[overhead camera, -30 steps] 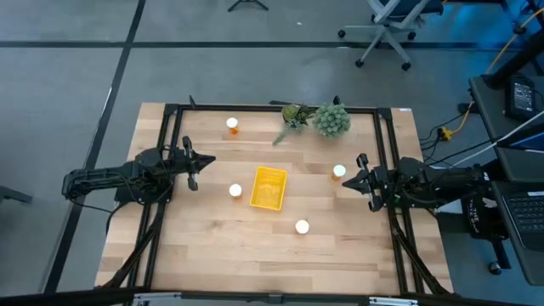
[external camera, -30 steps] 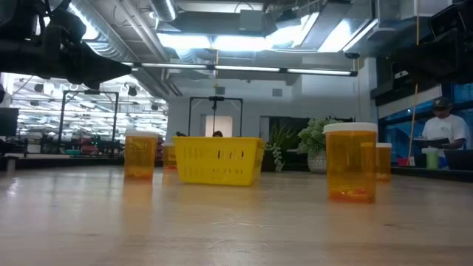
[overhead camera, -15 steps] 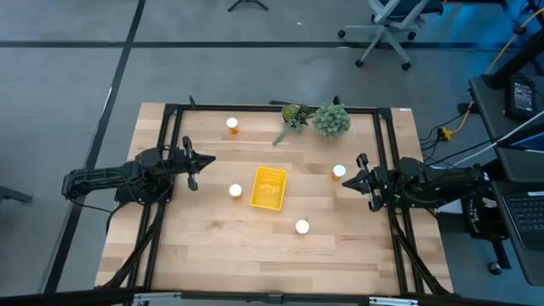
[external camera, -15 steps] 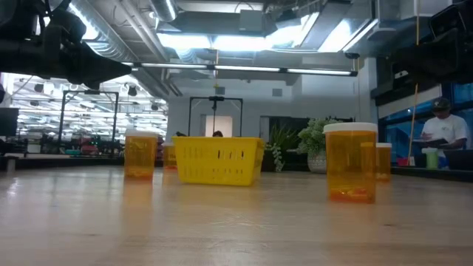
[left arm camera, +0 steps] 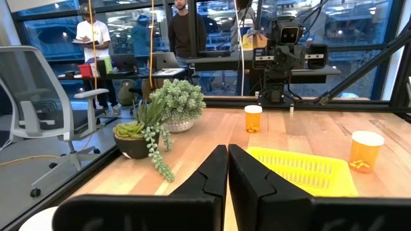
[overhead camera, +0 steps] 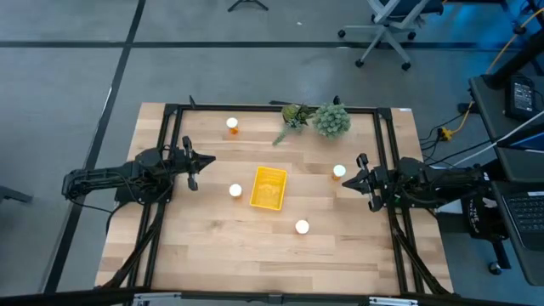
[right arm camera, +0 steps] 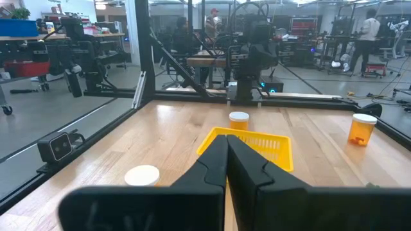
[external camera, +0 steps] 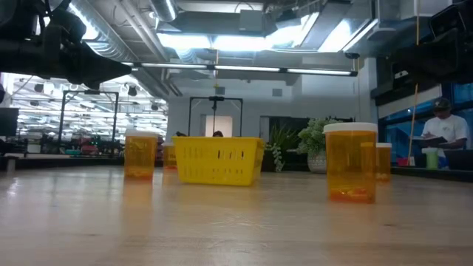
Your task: Pick and place pill bottles into a basket
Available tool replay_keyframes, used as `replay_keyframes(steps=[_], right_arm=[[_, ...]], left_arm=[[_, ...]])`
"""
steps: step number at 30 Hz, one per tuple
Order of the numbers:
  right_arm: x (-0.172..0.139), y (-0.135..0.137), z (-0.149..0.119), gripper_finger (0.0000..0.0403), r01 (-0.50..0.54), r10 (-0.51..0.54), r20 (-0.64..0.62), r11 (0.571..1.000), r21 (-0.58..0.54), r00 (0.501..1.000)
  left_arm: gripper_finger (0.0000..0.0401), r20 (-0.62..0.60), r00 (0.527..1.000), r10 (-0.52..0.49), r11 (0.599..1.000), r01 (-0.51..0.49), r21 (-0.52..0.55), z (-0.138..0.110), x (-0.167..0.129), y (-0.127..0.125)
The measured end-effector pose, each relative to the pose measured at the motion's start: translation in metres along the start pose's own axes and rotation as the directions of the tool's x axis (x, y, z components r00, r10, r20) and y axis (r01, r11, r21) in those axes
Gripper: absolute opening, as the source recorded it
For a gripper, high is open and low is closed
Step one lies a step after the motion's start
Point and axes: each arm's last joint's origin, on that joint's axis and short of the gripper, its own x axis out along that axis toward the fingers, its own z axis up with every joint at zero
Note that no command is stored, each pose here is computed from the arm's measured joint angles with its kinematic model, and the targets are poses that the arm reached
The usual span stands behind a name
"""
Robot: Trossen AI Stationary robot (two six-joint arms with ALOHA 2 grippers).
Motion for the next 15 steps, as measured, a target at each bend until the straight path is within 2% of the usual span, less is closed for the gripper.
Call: replay_keyframes(steps=[15], right_arm=[[0.0,0.0,0.0,0.0012,0.0,0.0,0.0,1.0,0.0,1.0]], left_arm=[[0.0009,0.0,1.0,0.0,1.0,0.0,0.0,0.0,0.0,0.0]])
